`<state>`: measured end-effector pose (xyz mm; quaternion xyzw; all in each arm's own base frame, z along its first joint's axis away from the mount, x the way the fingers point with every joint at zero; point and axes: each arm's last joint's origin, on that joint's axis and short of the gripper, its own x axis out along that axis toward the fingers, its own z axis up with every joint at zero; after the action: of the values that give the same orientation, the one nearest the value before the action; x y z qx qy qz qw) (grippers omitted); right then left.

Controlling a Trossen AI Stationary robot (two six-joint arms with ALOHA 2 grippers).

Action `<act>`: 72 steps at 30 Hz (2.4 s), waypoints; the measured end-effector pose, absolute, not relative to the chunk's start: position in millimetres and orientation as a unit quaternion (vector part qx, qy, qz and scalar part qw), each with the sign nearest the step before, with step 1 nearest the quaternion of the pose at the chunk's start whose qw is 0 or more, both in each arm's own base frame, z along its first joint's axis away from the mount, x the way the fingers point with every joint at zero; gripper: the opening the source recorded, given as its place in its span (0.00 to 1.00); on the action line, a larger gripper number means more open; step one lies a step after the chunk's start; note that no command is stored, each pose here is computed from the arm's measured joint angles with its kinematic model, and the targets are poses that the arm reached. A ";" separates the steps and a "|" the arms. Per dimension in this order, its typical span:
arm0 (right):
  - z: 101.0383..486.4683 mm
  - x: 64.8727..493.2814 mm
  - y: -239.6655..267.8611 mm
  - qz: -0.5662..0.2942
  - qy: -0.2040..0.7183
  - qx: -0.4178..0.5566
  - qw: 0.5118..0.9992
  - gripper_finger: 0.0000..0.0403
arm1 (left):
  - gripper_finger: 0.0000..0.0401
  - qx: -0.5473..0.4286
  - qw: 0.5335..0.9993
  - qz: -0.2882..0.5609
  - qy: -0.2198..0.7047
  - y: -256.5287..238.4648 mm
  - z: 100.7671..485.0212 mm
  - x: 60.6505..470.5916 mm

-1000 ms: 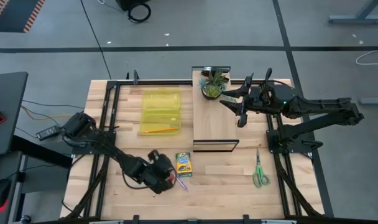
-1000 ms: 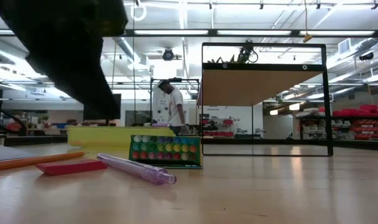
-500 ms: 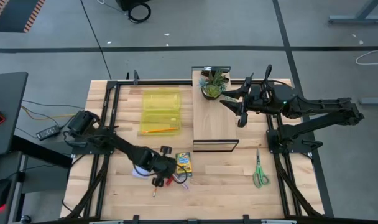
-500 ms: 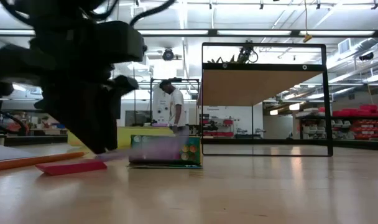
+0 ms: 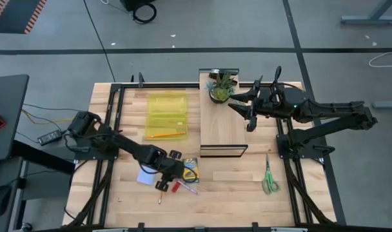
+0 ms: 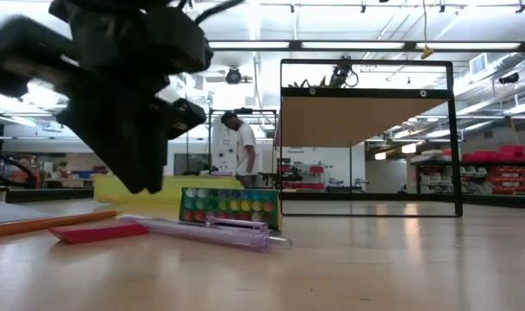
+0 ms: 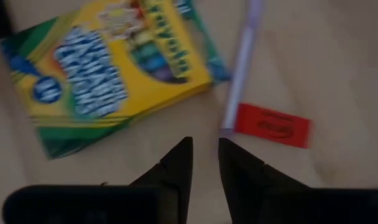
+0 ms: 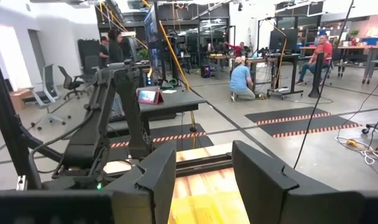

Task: Pack school essentials
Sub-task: Put the violet pen into the yellow supply box

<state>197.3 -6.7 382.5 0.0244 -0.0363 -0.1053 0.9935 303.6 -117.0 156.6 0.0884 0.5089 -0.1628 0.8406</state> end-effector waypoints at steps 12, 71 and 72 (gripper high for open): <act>381.7 198.3 -6.7 -0.105 -0.035 0.028 0.993 0.40 | 0.30 0.156 0.836 -0.173 0.497 -127.2 149.3 303.1; 381.8 198.3 -6.7 -0.105 -0.035 0.028 0.993 0.40 | 0.05 0.133 0.827 -0.176 0.517 -132.9 131.4 305.8; 381.9 198.3 -6.7 -0.105 -0.035 0.028 0.993 0.40 | 0.05 0.133 0.828 -0.176 0.515 -132.8 132.5 305.7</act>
<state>198.3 -6.7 381.9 0.0284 -0.0350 -0.1052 0.9934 305.7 -132.8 132.5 0.1331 0.5150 -0.1760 0.8283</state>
